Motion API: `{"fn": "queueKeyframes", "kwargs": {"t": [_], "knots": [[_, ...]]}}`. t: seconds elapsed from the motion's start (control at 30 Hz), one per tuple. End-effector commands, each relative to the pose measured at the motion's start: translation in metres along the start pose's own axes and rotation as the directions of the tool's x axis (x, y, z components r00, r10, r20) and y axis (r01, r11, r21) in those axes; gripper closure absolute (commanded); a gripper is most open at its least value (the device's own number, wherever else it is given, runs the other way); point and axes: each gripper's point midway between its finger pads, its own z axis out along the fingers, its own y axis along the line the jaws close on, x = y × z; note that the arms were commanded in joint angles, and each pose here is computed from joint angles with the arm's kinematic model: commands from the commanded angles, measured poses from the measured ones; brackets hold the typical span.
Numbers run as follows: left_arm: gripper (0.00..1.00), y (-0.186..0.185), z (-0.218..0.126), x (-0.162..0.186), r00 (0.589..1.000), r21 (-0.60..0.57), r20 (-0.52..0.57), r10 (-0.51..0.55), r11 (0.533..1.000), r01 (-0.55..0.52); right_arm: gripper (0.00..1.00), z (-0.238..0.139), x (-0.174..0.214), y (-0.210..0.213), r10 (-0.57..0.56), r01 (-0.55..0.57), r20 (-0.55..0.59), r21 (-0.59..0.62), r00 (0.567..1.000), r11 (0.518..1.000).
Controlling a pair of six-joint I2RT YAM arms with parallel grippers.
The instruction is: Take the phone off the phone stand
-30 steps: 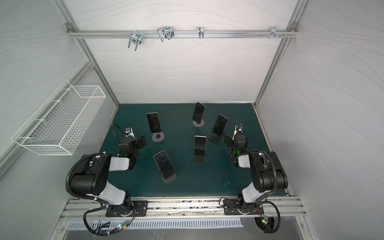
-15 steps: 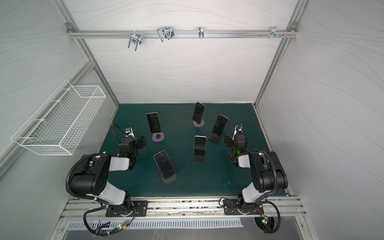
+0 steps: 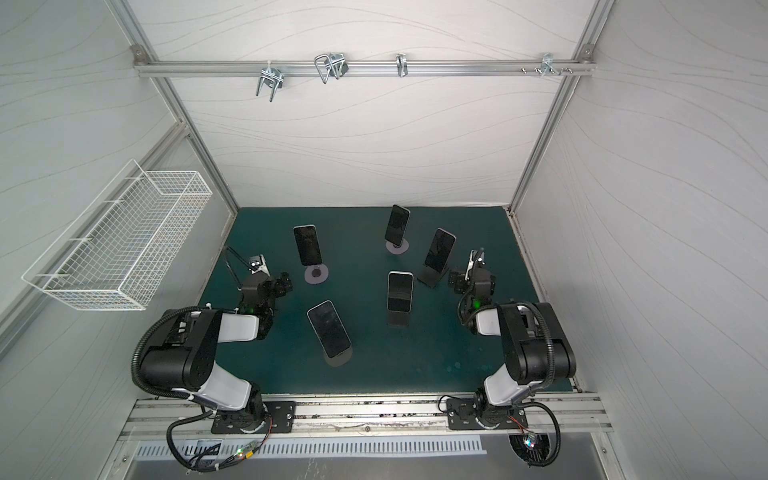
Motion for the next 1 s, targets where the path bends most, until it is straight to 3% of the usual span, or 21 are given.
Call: {"fn": "queueKeyframes", "kwargs": {"t": [0.0,0.57,0.73,0.97], "knots": [[0.01,-0.002,0.002,-0.017,0.998,0.0,0.055,-0.007,1.0,0.007,0.01,0.001,0.0,0.002,-0.008,0.008,-0.002,-0.003,1.0,1.0],[0.03,-0.003,0.001,-0.017,0.998,0.002,0.059,-0.008,1.0,0.008,0.01,-0.001,0.0,0.001,-0.013,0.013,0.007,0.001,1.0,1.0],[0.04,0.01,-0.009,-0.02,0.993,-0.047,0.104,-0.05,0.997,0.055,0.03,-0.01,-0.002,-0.002,0.003,-0.004,0.05,0.004,0.999,1.0],[0.05,-0.003,-0.024,-0.027,0.983,-0.014,0.182,0.002,1.0,0.001,0.05,-0.02,-0.004,0.0,0.001,0.001,0.098,-0.021,0.995,1.0]]}}
